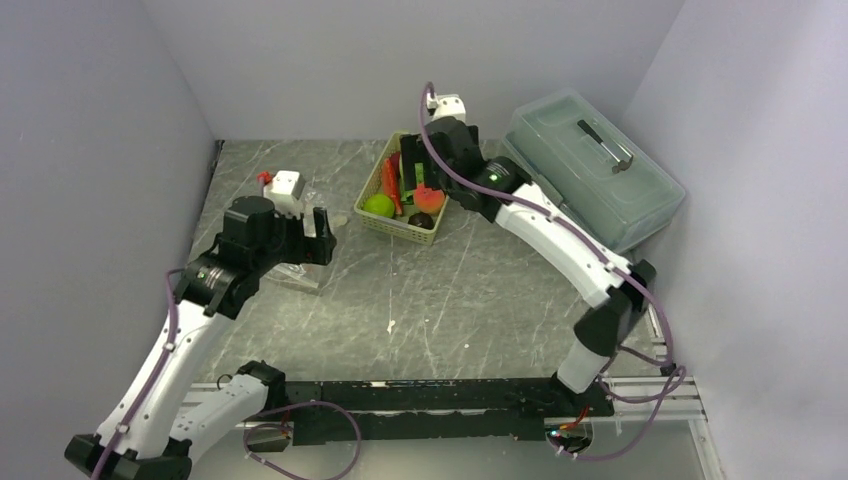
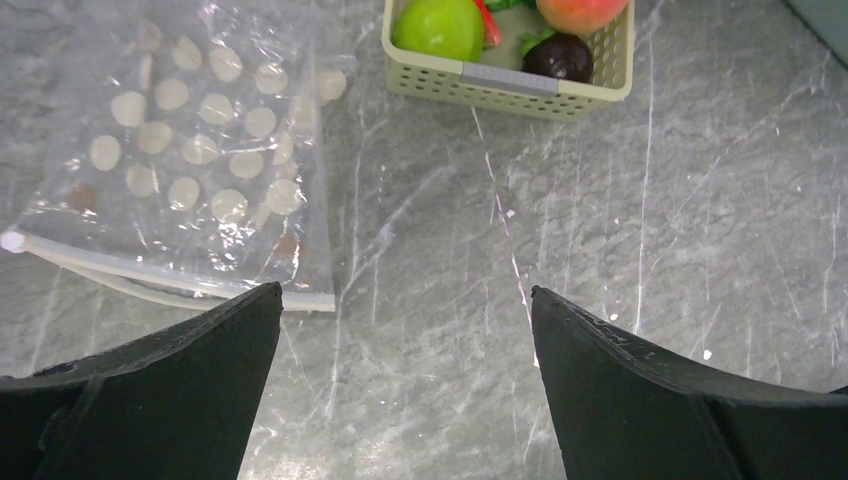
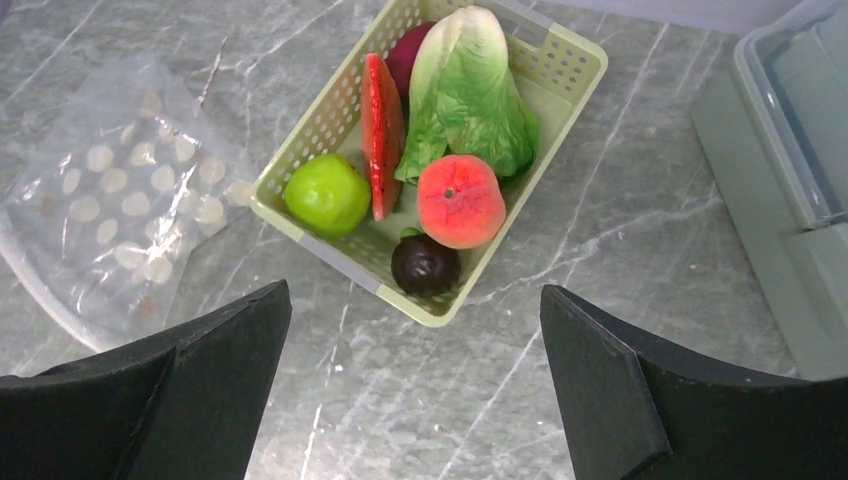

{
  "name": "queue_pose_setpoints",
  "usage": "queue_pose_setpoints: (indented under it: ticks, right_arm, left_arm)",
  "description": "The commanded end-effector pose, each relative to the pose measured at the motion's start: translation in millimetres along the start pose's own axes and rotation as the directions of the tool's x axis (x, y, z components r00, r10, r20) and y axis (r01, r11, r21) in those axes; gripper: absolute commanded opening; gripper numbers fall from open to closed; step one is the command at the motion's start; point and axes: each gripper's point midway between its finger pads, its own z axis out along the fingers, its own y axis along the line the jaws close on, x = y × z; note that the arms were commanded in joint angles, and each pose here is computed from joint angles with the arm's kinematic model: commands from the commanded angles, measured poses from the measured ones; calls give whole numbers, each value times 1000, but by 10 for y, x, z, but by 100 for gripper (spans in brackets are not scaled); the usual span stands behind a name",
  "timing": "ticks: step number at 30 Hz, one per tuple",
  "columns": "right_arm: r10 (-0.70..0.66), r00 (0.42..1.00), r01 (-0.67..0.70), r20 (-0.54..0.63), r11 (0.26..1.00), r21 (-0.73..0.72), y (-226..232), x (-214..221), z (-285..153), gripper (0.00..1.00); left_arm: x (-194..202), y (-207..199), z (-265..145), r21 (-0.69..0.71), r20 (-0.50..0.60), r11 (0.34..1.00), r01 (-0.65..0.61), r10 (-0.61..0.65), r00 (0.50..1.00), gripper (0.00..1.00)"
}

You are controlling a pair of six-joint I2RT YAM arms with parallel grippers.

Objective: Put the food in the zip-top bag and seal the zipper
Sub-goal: Move the bin to the center of the board.

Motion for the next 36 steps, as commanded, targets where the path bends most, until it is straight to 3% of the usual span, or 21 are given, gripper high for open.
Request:
queue_pose_setpoints:
  ticks: [1,20,36]
  right_arm:
    - [61,998,-60,-19,996,71,35,-97,149,100]
    - [145,981,-161,-130,979,-123,903,144,1061,100]
    - [204,971,-225,-122,953,-201,1304,445,1771,99]
  left_arm:
    - [-165,65,-143,-32,106,999,-24,27,994,100]
    - [-153,148,-187,-74,119,997,-21,29,992,100]
    - [-153,112,-196,-54,125,998,-13,20,992,100]
